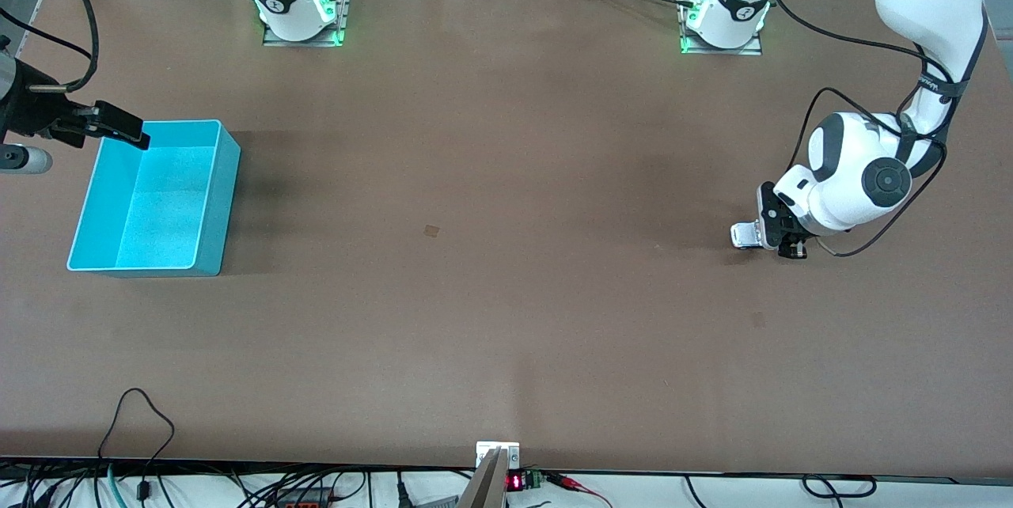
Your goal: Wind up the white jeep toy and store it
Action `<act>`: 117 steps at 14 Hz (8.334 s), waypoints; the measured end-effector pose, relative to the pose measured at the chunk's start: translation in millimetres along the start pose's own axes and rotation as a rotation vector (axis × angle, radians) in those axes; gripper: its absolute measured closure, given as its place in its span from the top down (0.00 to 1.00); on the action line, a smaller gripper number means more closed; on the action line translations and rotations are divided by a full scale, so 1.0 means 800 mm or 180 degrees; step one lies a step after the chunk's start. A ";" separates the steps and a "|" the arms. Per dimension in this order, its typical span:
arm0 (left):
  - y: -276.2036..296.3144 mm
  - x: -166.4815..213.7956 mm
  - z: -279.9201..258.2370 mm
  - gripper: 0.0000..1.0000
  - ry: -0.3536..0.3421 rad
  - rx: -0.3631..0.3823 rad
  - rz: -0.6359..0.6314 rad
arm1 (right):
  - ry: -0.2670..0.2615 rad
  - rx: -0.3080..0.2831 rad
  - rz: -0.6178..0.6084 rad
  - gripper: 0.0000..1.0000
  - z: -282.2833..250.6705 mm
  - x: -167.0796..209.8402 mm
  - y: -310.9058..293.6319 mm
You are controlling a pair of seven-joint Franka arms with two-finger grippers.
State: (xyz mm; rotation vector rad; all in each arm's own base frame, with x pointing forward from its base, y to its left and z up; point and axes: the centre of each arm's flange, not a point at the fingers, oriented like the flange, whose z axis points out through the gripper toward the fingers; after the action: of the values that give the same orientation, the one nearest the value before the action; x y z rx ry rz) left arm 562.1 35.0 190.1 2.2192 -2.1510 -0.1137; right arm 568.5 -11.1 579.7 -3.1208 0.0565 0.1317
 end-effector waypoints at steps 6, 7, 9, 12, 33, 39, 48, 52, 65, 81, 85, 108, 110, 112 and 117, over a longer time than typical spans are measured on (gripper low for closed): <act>0.002 -0.028 0.001 0.51 0.0014 -0.0005 -0.0053 | 0.0000 0.0000 -0.0003 1.00 0.000 0.000 -0.001; 0.002 -0.034 0.001 0.51 0.0016 -0.0006 -0.0046 | 0.0000 0.0000 -0.0003 1.00 0.000 0.000 -0.001; 0.003 -0.045 0.002 0.51 0.0022 -0.0006 -0.0015 | 0.0000 0.0000 -0.0003 1.00 0.000 0.000 -0.001; 0.005 -0.065 0.002 0.51 0.0033 -0.0006 0.0055 | 0.0000 0.0001 -0.0004 1.00 0.000 0.000 -0.001; 0.014 -0.197 0.006 0.51 -0.0034 0.0050 0.0221 | 0.0000 0.0001 -0.0007 1.00 0.000 0.000 -0.002; 0.014 -0.214 0.006 0.51 -0.0033 0.0063 0.0255 | 0.0000 0.0001 -0.0007 1.00 0.000 0.000 -0.002; 0.006 -0.184 -0.019 0.87 0.0079 -0.0210 0.0433 | 0.0000 0.0002 -0.0007 1.00 0.000 0.000 -0.002; -0.013 -0.156 -0.130 1.00 -0.0011 -0.0247 0.0560 | 0.0000 0.0002 -0.0007 1.00 0.000 0.000 -0.002; -0.066 0.103 -0.273 1.00 0.0189 0.0283 0.0634 | 0.0000 0.0002 -0.0008 1.00 0.000 0.000 -0.002; -0.089 0.130 -0.364 1.00 0.0623 0.0522 -0.2883 | -0.0099 0.0000 -0.0007 1.00 0.021 0.011 -0.002; -0.088 0.099 -0.387 1.00 0.0678 0.0497 -0.3868 | -0.0161 0.0000 -0.0008 1.00 0.030 0.013 -0.002; -0.001 0.019 -0.498 1.00 0.0297 0.0204 -0.5048 | -0.0662 -0.0002 -0.0595 1.00 0.156 0.020 -0.046; 0.002 0.018 -0.500 1.00 0.0302 0.0211 -0.5049 | -0.0609 0.0014 -0.0770 1.00 0.172 0.015 -0.045; 0.005 0.018 -0.503 1.00 0.0305 0.0216 -0.5049 | -0.0503 0.0019 -0.0960 1.00 0.195 -0.003 -0.051; 0.015 0.015 -0.512 1.00 0.0275 0.0192 -0.5068 | -0.0407 -0.0010 -0.1742 1.00 0.247 -0.063 -0.082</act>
State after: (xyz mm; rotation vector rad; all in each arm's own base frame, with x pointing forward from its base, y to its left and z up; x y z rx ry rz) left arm 586.2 16.2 598.8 3.1437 0.0846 0.0111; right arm 504.6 60.1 387.8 -2.9855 -0.7852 0.3143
